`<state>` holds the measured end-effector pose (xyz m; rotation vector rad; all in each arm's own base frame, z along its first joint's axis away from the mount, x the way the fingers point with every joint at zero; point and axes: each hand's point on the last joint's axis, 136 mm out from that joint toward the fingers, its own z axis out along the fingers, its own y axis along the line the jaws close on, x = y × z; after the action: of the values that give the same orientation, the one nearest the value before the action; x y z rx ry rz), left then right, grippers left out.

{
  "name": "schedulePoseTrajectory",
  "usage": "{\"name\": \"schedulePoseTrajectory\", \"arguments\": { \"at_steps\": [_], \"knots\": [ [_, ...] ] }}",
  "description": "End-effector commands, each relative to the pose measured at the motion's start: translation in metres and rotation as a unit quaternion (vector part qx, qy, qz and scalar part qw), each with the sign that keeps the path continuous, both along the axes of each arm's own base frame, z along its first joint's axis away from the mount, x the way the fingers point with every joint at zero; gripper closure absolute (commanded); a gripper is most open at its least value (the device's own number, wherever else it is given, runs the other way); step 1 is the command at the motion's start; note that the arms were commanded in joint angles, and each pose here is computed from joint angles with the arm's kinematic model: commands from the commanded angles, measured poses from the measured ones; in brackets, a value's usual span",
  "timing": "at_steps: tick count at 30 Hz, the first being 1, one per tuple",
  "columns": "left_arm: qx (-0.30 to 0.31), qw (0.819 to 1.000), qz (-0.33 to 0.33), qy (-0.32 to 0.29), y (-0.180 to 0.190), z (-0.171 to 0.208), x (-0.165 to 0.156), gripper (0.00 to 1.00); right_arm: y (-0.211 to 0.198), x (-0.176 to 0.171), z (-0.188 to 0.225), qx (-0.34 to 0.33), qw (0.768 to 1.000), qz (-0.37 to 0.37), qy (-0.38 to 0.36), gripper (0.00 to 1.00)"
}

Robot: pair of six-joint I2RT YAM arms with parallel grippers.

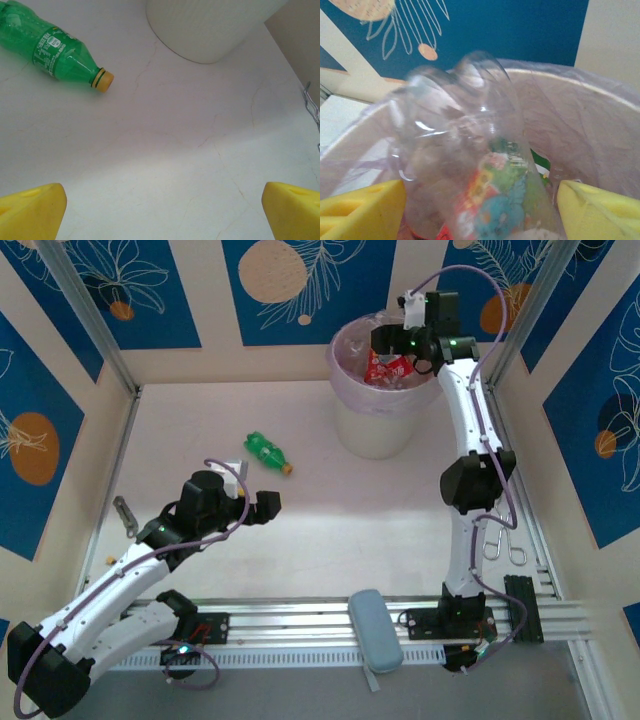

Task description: Put the plastic bottles in the bin

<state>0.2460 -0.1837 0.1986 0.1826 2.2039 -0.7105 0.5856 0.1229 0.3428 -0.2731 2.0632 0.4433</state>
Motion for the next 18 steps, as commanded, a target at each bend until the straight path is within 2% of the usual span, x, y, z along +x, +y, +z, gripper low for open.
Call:
{"name": "schedulePoseTrajectory", "arguments": {
  "at_steps": [1,6,14,16,18],
  "knots": [
    [-0.005,1.0,0.006,-0.005,-0.001,-0.001,0.003,0.0,-0.007,-0.023,0.053,0.026,0.999,-0.001,-0.039,0.2],
    [-0.007,1.0,0.005,-0.003,-0.001,-0.002,0.002,0.0,-0.003,-0.019,0.046,0.044,0.999,0.004,-0.029,0.21],
    [-0.004,1.0,0.01,-0.005,0.004,0.0,-0.001,0.0,-0.004,0.003,0.019,0.056,0.998,-0.003,-0.005,0.29],
    [-0.004,1.0,0.01,-0.005,0.004,-0.001,-0.002,0.0,-0.002,0.002,0.011,0.056,0.998,0.003,0.009,0.35],
    [-0.004,1.0,0.012,-0.005,0.005,-0.001,-0.002,0.0,0.001,0.0,0.003,0.056,0.998,0.008,0.022,0.36]
  ]
}}
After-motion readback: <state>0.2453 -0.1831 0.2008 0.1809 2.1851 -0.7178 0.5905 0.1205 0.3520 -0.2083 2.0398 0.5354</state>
